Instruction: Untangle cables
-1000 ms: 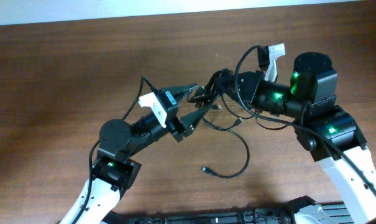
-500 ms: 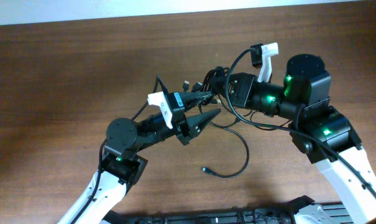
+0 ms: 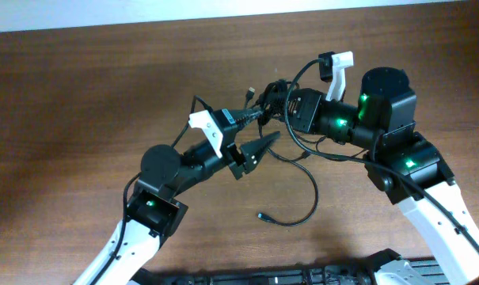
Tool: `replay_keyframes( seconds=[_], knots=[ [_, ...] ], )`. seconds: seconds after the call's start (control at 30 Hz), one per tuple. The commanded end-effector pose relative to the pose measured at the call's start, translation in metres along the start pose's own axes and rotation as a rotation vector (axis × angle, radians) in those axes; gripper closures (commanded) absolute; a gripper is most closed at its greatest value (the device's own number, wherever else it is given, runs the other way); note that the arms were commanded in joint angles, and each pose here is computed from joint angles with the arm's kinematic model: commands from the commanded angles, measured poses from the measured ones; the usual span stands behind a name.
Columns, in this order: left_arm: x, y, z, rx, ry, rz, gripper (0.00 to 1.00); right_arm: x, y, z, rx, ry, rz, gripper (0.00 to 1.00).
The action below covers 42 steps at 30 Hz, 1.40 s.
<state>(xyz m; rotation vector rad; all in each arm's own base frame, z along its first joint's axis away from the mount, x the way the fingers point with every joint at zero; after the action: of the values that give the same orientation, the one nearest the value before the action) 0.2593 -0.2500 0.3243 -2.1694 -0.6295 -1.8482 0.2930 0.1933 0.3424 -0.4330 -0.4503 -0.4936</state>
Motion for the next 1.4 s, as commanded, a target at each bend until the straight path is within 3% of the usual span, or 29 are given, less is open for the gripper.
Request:
replay_keyframes(
  seconds=[0.0, 0.1, 0.17, 0.27, 0.33, 0.37, 0.53, 0.57, 0.63, 0.67, 0.73, 0.83, 0.9, 0.97, 1.3, 1.37],
  knots=[
    [-0.01, -0.006, 0.037, 0.142, -0.023, 0.02, 0.4, -0.01, -0.011, 0.038, 0.146, -0.06, 0.067, 0.96],
    [0.005, -0.007, 0.029, 0.083, 0.019, -0.033, 0.35, -0.009, -0.011, 0.037, 0.138, -0.06, 0.057, 0.96],
    [0.008, -0.007, 0.027, 0.071, 0.03, -0.047, 0.38, -0.008, -0.011, 0.035, 0.129, -0.059, 0.05, 0.96],
    [0.008, -0.007, 0.024, 0.054, 0.032, -0.045, 0.56, -0.007, -0.01, 0.035, 0.126, -0.059, 0.045, 0.96],
    [0.007, -0.007, 0.02, 0.028, 0.033, -0.039, 0.9, -0.007, -0.01, 0.035, 0.125, -0.059, 0.044, 0.96],
    [0.006, -0.006, 0.019, 0.017, 0.032, -0.035, 1.0, -0.007, -0.01, 0.035, 0.125, -0.059, 0.044, 0.96],
    [0.006, -0.006, 0.015, -0.005, 0.033, -0.03, 1.0, -0.006, -0.01, 0.036, 0.129, -0.064, 0.04, 0.95],
    [0.006, -0.006, 0.015, -0.005, 0.034, -0.031, 1.0, -0.006, -0.01, 0.036, 0.129, -0.063, 0.04, 0.83],
    [0.006, -0.007, 0.016, 0.0, 0.035, -0.033, 1.0, -0.006, -0.01, 0.036, 0.129, -0.063, 0.04, 0.37],
    [0.007, -0.007, 0.017, 0.004, 0.035, -0.035, 1.0, -0.006, -0.01, 0.036, 0.129, -0.063, 0.04, 0.25],
    [0.009, -0.008, 0.021, 0.018, 0.039, -0.041, 1.0, -0.006, -0.01, 0.036, 0.129, -0.064, 0.039, 0.13],
    [0.011, -0.012, 0.029, 0.043, 0.042, -0.046, 1.0, 0.003, -0.014, 0.028, 0.101, -0.052, 0.007, 0.13],
    [0.016, -0.014, 0.043, 0.128, -0.022, -0.077, 1.0, 0.011, -0.019, 0.017, 0.068, -0.031, -0.017, 0.2],
    [0.024, -0.015, 0.04, 0.115, -0.013, -0.112, 1.0, 0.015, -0.021, 0.004, 0.012, -0.004, -0.037, 0.25],
    [0.024, -0.012, 0.026, 0.033, -0.018, -0.104, 1.0, 0.012, -0.018, 0.0, 0.006, -0.069, -0.018, 0.25],
    [0.029, -0.013, 0.024, 0.022, -0.047, -0.127, 1.0, 0.017, -0.014, -0.019, -0.09, -0.088, -0.05, 0.25]
  ],
)
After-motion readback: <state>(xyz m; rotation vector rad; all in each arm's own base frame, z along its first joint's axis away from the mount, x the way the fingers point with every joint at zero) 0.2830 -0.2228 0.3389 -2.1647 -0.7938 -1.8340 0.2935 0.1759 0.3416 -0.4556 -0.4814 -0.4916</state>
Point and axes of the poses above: each gripper's point midway between its finger pads, its own y axis out along the fingers, its own z axis along the line the jaws close on, x = y × z, the point moved 2 cm from there along -y, back along the fingers, and after that the axes turned 1 degree about -y, right-handed, at the moved point
